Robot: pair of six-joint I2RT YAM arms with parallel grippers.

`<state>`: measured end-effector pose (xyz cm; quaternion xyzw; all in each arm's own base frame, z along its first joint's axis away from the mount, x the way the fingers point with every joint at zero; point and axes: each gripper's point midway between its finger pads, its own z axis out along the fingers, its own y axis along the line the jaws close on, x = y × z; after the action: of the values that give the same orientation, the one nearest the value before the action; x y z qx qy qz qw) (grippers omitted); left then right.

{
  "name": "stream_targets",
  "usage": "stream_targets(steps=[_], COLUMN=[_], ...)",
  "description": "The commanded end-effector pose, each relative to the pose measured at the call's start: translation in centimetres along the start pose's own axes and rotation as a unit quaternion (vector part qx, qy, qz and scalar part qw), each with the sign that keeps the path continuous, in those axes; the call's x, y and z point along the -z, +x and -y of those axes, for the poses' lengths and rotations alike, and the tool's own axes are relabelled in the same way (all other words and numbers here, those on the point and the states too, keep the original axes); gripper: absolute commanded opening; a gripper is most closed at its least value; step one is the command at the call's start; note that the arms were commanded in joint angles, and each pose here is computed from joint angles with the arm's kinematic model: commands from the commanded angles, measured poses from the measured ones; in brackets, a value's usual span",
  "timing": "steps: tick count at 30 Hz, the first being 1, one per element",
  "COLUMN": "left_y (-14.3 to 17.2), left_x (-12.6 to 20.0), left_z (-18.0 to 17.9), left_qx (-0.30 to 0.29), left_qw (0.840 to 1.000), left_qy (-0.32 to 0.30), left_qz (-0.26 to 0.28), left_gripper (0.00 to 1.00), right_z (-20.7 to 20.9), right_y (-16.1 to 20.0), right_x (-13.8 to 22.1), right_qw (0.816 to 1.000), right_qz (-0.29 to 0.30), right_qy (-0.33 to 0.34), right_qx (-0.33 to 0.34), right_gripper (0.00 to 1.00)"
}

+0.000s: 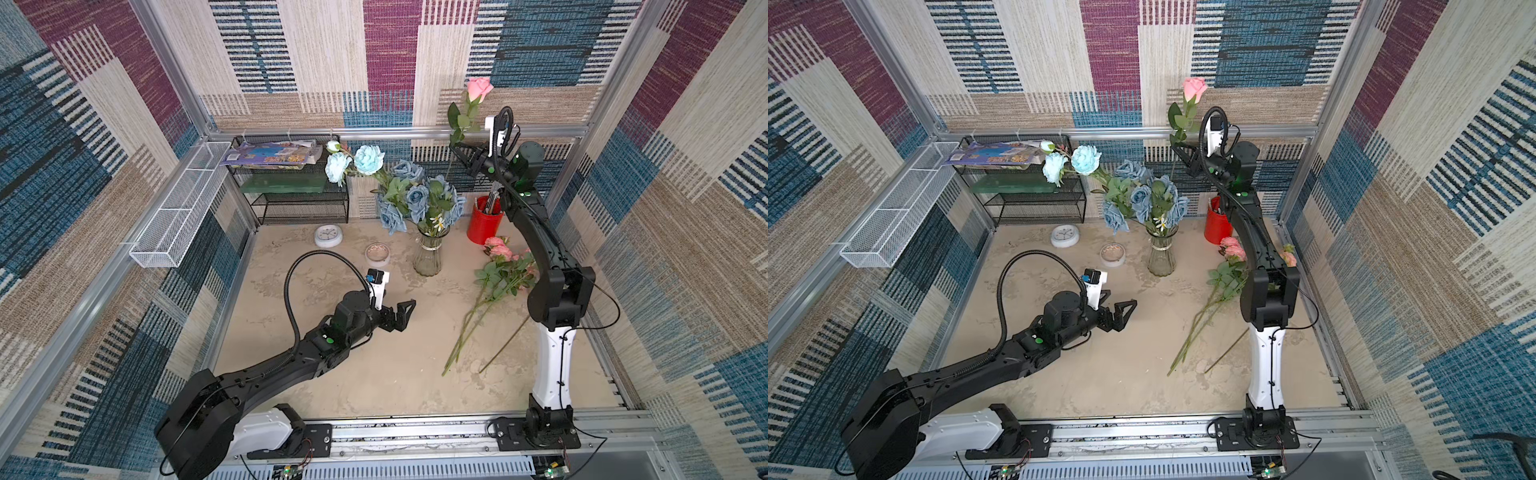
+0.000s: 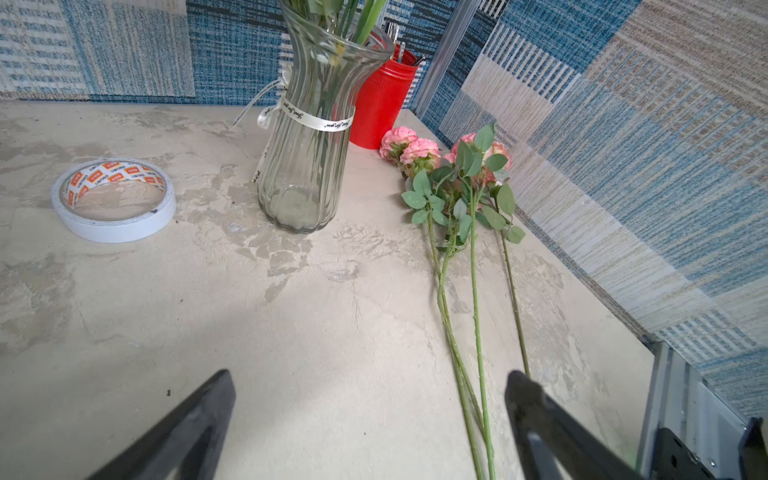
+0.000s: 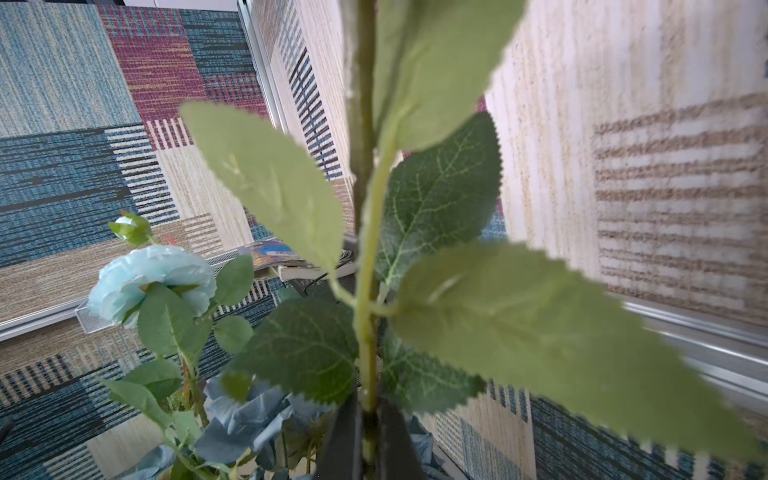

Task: Pick out pink flowers from the vase
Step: Pick up the flower from the vase.

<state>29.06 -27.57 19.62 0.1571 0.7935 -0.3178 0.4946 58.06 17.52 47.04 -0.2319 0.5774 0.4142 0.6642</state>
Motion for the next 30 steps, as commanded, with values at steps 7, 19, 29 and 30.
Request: stream_targets(steps=[7, 19, 29, 30], left_y=[0.5, 0.8, 0.9, 0.8], left_x=[0.5, 1.6, 2.2, 2.3], left_z=[0.5, 0.9, 0.2, 0.1], left_qx=[0.019, 0.027, 0.026, 0.026], left_qw=[1.0, 0.999, 1.0, 1.0], left_qy=[0.019, 0.034, 0.011, 0.009], left_qz=[-0.009, -0.007, -0.011, -0.011], left_gripper=[0.99, 0.99, 0.99, 0.99], right_z=[-1.7, -6.7, -2.1, -1.8], right_y=[-7.3, -15.9, -14.0, -13.2], right_x=[0.8, 4.4, 10.2, 10.7], right_qw=[0.984, 0.961, 0.897, 0.893], right_qz=[0.058, 0.129, 0.068, 0.058], right_qy=[0.116, 0.17, 0.427, 0.438], right_qx=[0.122, 0.178, 0.093, 0.084], right_gripper=[0.0, 0.0, 0.0, 0.0])
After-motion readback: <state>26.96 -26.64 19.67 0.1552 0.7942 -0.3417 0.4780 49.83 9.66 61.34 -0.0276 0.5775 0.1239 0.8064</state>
